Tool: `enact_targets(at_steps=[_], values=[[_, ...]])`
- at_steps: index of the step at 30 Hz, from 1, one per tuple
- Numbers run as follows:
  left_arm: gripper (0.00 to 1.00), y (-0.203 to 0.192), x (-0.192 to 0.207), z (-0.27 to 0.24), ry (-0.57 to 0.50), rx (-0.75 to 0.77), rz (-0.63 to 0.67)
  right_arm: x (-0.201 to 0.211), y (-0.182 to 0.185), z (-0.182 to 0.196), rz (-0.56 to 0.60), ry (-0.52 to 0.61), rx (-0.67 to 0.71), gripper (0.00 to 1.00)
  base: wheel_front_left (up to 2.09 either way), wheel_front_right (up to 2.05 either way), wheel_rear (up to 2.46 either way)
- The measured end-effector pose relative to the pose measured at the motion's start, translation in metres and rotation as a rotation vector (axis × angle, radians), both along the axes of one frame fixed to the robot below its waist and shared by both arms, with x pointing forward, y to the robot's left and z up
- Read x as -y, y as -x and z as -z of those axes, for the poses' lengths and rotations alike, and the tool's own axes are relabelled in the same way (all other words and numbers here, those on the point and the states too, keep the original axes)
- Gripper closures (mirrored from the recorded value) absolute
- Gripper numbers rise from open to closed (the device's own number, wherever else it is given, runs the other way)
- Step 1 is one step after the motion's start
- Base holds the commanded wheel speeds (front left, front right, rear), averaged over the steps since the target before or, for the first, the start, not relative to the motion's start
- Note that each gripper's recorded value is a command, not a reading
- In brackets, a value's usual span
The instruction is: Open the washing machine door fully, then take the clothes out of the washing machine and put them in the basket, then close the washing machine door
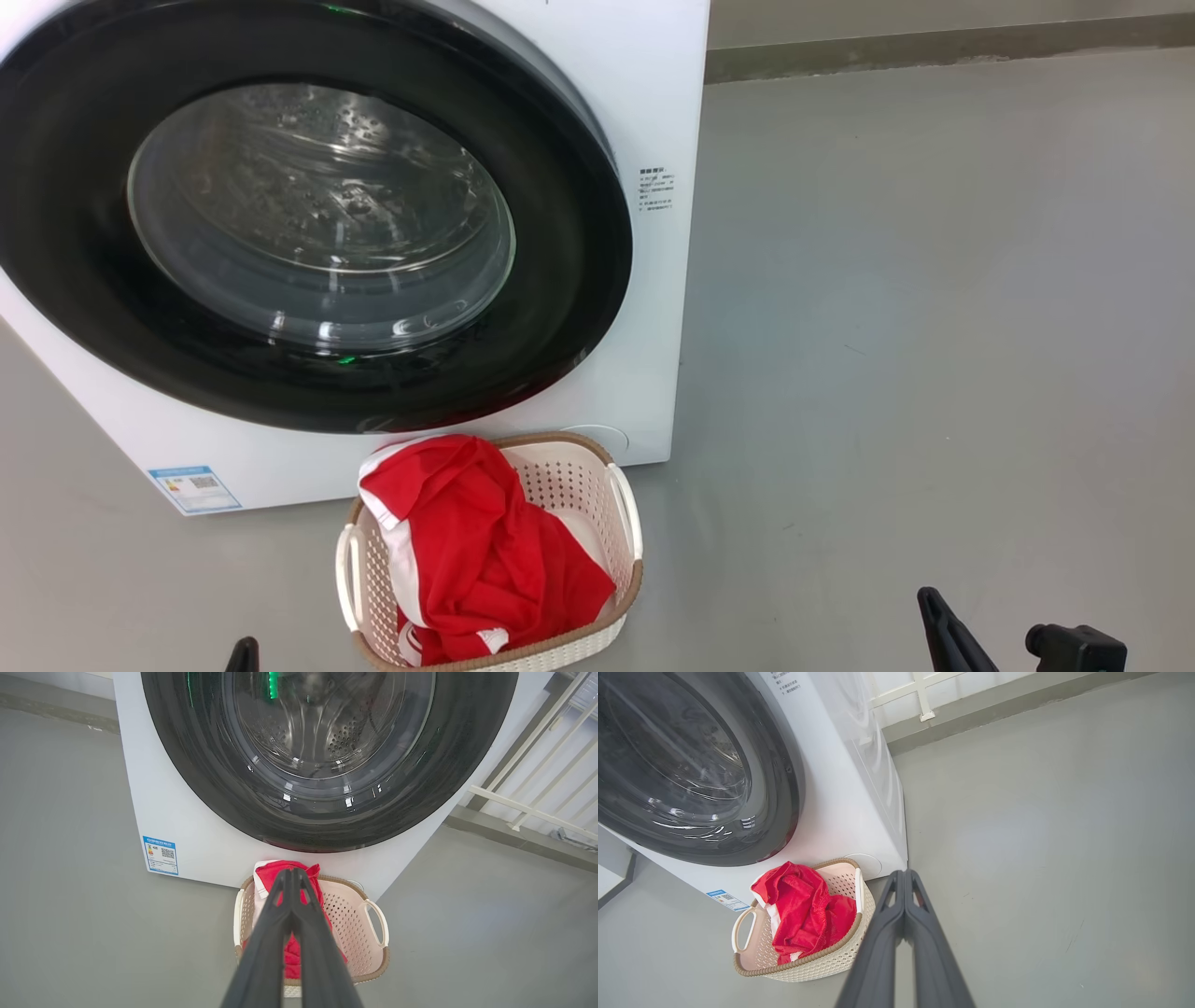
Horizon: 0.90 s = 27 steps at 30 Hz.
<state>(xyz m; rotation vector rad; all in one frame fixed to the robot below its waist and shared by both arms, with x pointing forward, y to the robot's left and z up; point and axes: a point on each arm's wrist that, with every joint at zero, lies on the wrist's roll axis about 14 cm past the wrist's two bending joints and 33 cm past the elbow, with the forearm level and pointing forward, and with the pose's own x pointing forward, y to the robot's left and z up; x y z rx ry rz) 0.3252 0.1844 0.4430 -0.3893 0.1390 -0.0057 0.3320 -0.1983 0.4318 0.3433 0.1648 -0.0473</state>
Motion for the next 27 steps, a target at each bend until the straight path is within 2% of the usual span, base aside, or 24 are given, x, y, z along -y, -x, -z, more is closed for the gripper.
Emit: enact_targets(at_steps=[27], values=[[1.00,-0.0095,-0.0062,-0.0016,0.262,-0.029,-0.077,0.0085,-0.0050,-0.0023,0.095,-0.271,-0.010,1.00,0.00,0.00,0.00]])
